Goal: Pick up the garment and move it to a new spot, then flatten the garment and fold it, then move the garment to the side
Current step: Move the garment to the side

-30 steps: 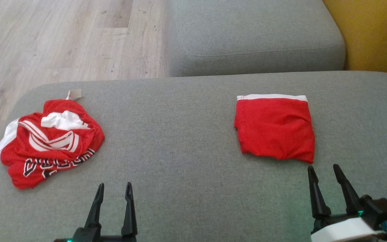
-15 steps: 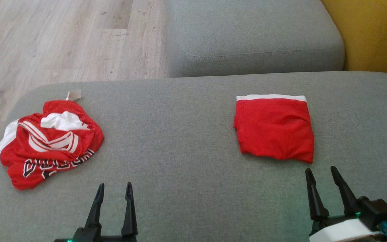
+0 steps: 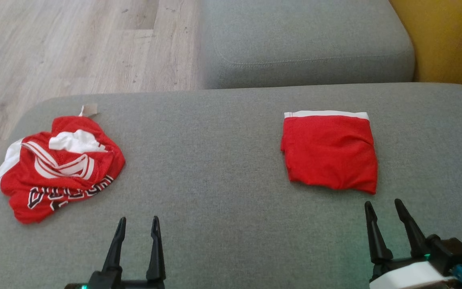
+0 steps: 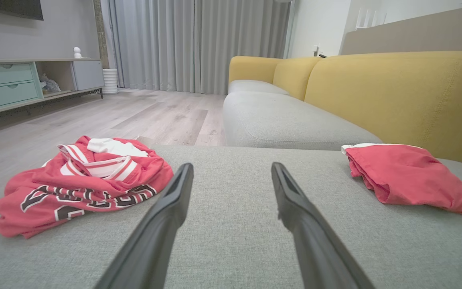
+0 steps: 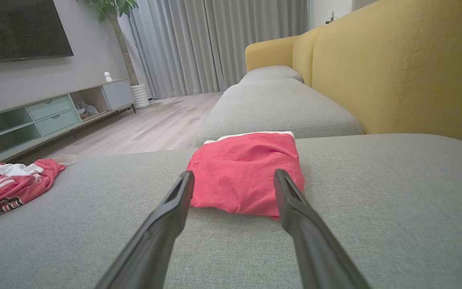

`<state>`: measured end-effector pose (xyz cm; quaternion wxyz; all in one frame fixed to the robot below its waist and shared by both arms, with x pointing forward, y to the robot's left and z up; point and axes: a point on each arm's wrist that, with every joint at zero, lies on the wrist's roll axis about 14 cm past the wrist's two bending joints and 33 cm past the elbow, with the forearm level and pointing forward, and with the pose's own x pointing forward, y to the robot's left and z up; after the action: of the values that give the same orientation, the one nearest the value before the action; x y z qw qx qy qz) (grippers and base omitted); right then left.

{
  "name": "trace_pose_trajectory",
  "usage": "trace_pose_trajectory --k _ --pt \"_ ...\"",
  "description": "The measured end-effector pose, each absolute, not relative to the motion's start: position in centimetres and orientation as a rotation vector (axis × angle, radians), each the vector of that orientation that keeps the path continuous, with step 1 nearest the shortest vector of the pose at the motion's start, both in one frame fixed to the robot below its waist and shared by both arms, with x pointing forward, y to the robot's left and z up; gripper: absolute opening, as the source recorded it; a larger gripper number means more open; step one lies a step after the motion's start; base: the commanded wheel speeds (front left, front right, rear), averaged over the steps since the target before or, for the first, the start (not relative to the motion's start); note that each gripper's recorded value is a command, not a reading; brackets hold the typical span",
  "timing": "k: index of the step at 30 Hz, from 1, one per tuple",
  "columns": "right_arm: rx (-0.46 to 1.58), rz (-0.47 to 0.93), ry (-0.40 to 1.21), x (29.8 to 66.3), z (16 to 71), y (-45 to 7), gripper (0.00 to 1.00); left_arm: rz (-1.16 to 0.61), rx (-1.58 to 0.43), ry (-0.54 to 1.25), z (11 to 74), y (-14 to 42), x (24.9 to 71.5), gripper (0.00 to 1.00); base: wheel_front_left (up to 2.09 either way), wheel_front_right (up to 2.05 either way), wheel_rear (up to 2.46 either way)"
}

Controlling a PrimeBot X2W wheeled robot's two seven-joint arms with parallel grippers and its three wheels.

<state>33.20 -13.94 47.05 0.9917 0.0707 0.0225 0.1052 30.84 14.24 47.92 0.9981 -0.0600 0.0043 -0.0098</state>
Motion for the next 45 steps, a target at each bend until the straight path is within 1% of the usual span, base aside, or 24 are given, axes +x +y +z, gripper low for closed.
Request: trace_pose_trajectory --k 9,12,16,22,28,31,32,33,34,35,38,40,45 --pt "0.138 0.199 0.105 34.1 45.2 -14.4 1.00 -0.032 -0.127 0.018 47.9 13.6 31.5 1.00 0.00 0.00 0.00" --pt "0.131 0.194 0.117 35.8 44.9 -15.0 1.00 -0.040 -0.131 0.023 47.8 13.3 32.1 1.00 0.00 0.00 0.00" --pt "0.133 0.158 0.144 39.3 44.2 -16.6 1.00 -0.057 -0.134 0.013 48.2 12.8 33.7 1.00 0.00 0.00 0.00" --pt "0.145 0.111 0.271 43.9 42.2 -18.6 1.00 -0.078 -0.137 0.016 48.1 12.1 35.9 1.00 0.00 0.00 0.00" --pt "0.150 0.092 0.384 45.7 39.7 -19.5 1.00 -0.084 -0.137 0.046 47.1 11.8 36.7 1.00 0.00 0.00 0.00" --pt "0.176 0.096 0.436 46.2 38.7 -19.0 1.00 -0.088 -0.136 0.051 46.8 11.6 37.3 1.00 0.00 0.00 0.00" --pt "0.183 0.104 0.458 46.4 38.3 -18.7 0.95 -0.089 -0.136 0.052 46.7 11.6 37.5 1.00 0.00 0.00 0.00" --pt "0.193 0.110 0.481 46.4 37.9 -18.3 0.76 -0.091 -0.136 0.052 46.7 11.5 37.7 1.00 0.00 0.00 0.00" --pt "0.203 0.117 0.499 46.5 37.5 -18.0 0.34 -0.094 -0.136 0.052 46.7 11.5 37.9 1.00 0.00 0.00 0.00" --pt "0.213 0.123 0.508 46.6 37.4 -17.7 0.00 -0.097 -0.136 0.052 46.6 11.4 38.2 1.00 0.00 0.00 0.00" --pt "0.222 0.135 0.513 47.0 37.2 -17.4 0.00 -0.106 -0.137 0.052 46.5 11.1 38.8 1.00 0.00 0.00 0.00" --pt "0.202 0.132 0.501 47.4 37.5 -18.2 0.00 -0.111 -0.138 0.054 46.4 10.8 39.1 1.00 0.00 0.00 0.00" --pt "0.111 0.074 0.482 48.4 38.3 -22.9 0.00 -0.145 -0.148 0.076 45.5 9.6 39.9 1.00 0.00 0.00 0.00"
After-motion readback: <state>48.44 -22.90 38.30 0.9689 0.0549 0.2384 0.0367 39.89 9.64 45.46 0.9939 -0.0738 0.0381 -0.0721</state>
